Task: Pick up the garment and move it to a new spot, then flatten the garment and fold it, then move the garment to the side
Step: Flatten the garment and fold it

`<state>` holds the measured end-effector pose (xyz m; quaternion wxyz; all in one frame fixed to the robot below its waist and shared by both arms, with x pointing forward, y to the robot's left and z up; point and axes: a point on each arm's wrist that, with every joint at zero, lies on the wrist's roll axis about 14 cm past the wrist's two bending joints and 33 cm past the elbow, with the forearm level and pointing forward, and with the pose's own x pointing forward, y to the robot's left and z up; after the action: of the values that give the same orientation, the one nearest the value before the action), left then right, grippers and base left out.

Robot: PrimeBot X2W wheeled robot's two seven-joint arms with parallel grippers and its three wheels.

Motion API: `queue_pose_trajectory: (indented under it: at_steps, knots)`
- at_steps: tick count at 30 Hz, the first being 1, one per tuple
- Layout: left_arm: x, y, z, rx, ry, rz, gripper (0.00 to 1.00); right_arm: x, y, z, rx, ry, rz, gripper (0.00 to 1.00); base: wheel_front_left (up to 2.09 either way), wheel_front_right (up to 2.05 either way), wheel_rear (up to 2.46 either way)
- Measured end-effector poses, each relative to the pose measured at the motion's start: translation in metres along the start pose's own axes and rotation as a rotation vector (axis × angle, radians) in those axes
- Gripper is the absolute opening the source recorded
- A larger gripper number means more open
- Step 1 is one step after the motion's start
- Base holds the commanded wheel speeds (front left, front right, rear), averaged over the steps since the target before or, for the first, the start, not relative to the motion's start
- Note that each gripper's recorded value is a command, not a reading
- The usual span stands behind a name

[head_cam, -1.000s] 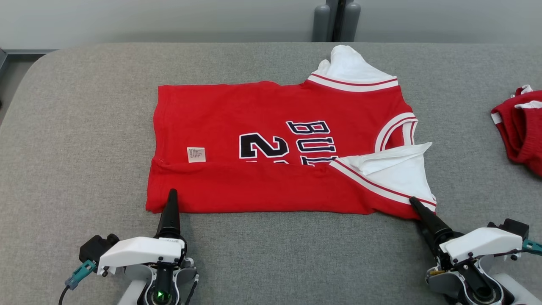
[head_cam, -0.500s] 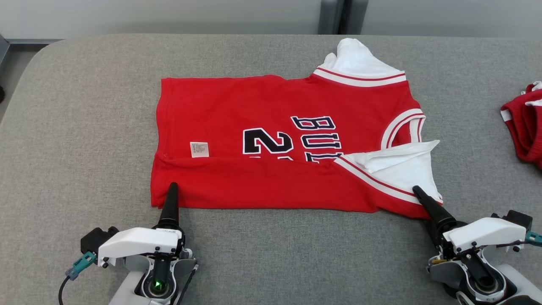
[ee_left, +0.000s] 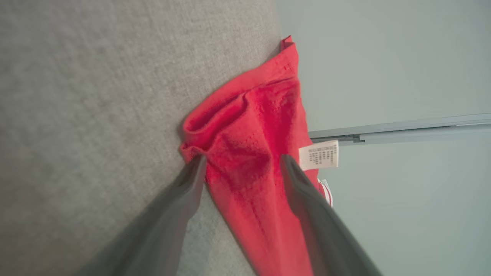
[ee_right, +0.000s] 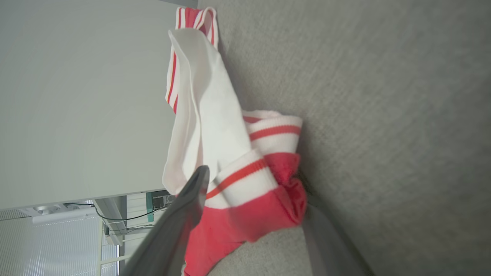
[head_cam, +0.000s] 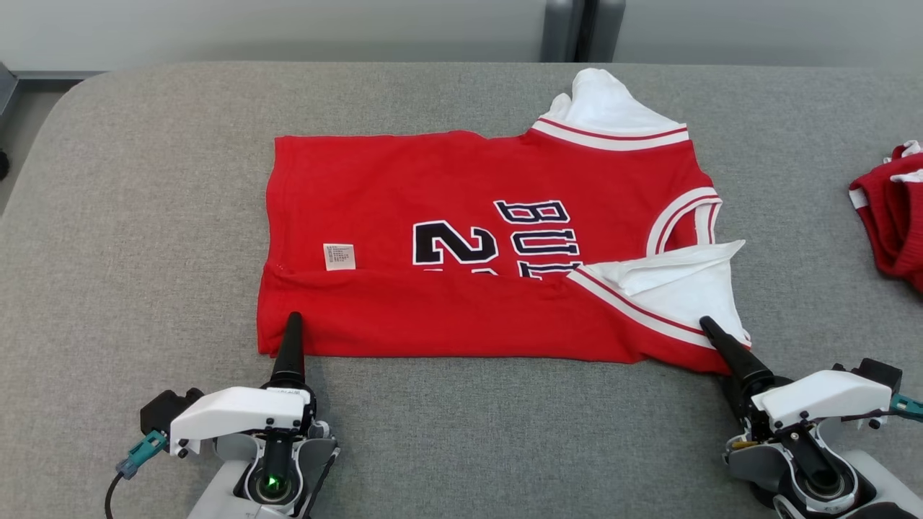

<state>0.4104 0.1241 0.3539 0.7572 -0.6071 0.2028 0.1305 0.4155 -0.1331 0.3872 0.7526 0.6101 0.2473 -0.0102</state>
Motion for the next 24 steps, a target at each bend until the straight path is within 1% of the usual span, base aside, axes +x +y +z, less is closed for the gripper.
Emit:
queue_pose_trajectory:
  at_steps: [1,8,13,17,24]
  knots:
    - [0.0,0.002,0.0,0.012,-0.002,0.01,1.0,-0.001,0.001,-0.001,-0.001,0.0,0.001,1.0,0.0,0.0,0.0]
    - [-0.008,0.0,-0.005,0.01,0.021,0.005,1.0,-0.009,0.007,-0.009,0.004,0.009,0.019,1.0,0.0,0.0,0.0]
    - [-0.014,0.003,-0.006,0.043,0.017,0.014,1.0,-0.016,0.009,-0.017,0.012,0.018,0.026,1.0,0.0,0.0,0.0]
    - [-0.016,0.006,-0.006,0.072,0.021,0.027,1.0,-0.018,0.009,-0.019,0.014,0.018,0.028,1.0,0.0,0.0,0.0]
    - [-0.013,0.007,-0.008,0.08,0.03,0.041,1.0,-0.019,0.007,-0.017,0.021,0.012,0.023,1.0,0.0,0.0,0.0]
